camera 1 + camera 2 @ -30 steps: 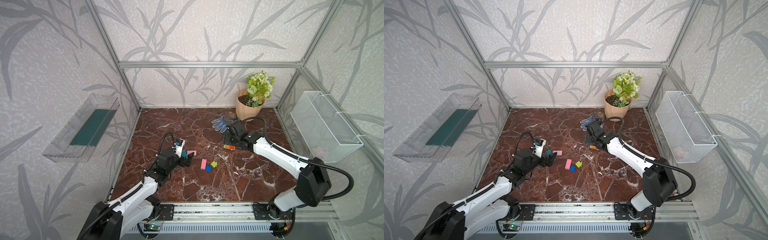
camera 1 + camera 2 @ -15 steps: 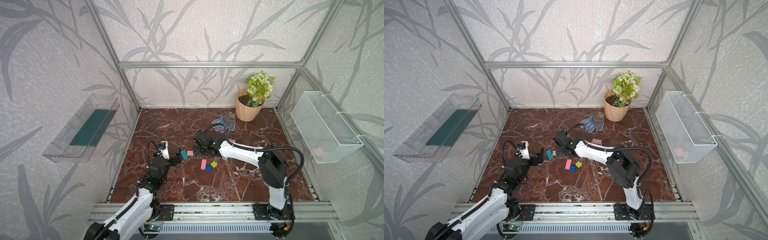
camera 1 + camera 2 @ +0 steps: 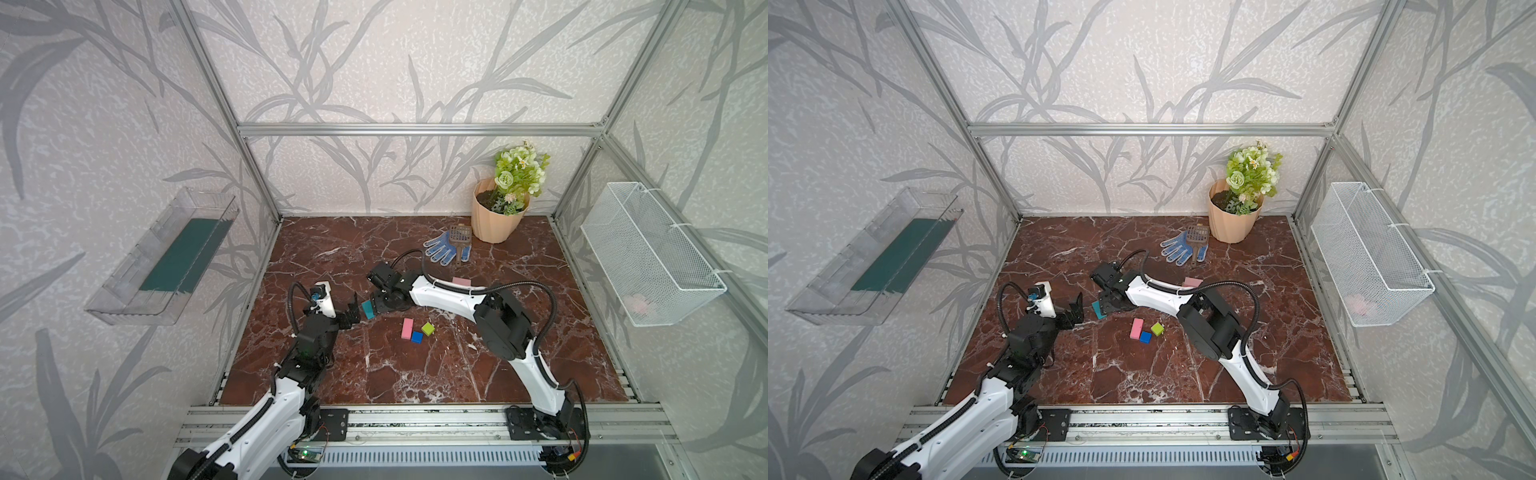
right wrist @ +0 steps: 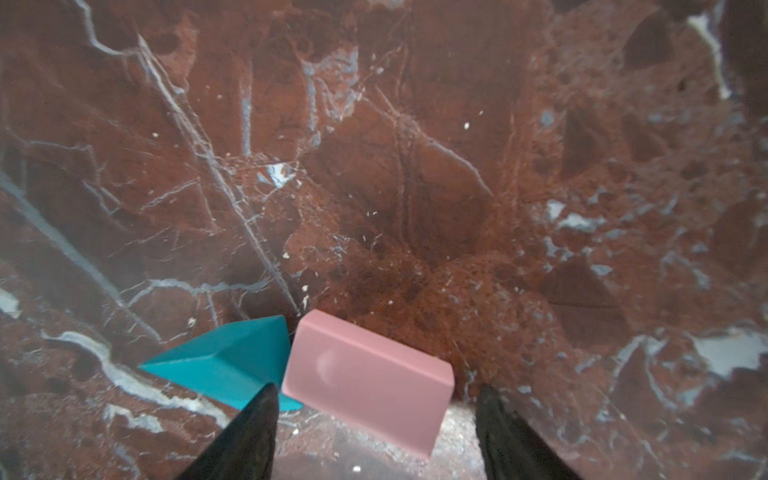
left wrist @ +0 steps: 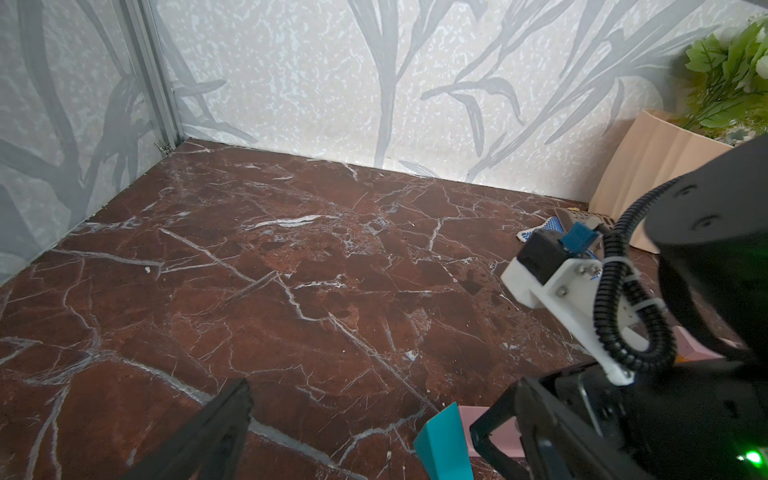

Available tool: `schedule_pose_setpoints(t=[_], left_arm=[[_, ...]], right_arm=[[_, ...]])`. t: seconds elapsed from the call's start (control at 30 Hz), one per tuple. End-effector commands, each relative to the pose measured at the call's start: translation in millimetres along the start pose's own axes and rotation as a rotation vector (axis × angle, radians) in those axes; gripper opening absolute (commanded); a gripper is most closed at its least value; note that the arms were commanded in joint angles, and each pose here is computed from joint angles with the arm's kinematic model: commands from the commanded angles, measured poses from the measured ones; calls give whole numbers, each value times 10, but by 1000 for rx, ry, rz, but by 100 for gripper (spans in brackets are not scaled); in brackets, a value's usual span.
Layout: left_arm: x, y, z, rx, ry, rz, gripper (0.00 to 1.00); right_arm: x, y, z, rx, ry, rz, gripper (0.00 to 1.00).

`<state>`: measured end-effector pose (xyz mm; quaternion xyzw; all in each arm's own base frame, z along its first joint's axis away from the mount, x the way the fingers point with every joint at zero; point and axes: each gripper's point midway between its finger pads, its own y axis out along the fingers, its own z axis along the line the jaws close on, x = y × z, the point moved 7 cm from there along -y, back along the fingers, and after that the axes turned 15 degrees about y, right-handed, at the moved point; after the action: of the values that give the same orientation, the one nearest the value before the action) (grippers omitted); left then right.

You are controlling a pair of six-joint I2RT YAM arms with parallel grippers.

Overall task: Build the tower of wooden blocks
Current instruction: 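Grasp the second pink block beside the teal piece with the right gripper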

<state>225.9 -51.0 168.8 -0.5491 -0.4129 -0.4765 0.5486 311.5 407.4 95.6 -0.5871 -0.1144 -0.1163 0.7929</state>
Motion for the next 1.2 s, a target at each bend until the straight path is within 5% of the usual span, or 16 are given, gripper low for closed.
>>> schedule_pose_setpoints(t=[0.0, 0.57, 0.8, 1.17], left_arm=[[-9, -13, 36, 25, -22, -13, 99], [3, 35, -14, -10, -1, 7, 99], [1, 51, -34, -25, 7, 16, 99], [2, 61, -47, -35, 10, 24, 99]], right_arm=[[-29, 14, -15, -51, -21, 18, 73], [-55, 307, 195, -38, -81, 76, 75], [29, 322, 145, -145, -130, 1, 75], [-66, 387, 346, 0, -176, 76, 59]])
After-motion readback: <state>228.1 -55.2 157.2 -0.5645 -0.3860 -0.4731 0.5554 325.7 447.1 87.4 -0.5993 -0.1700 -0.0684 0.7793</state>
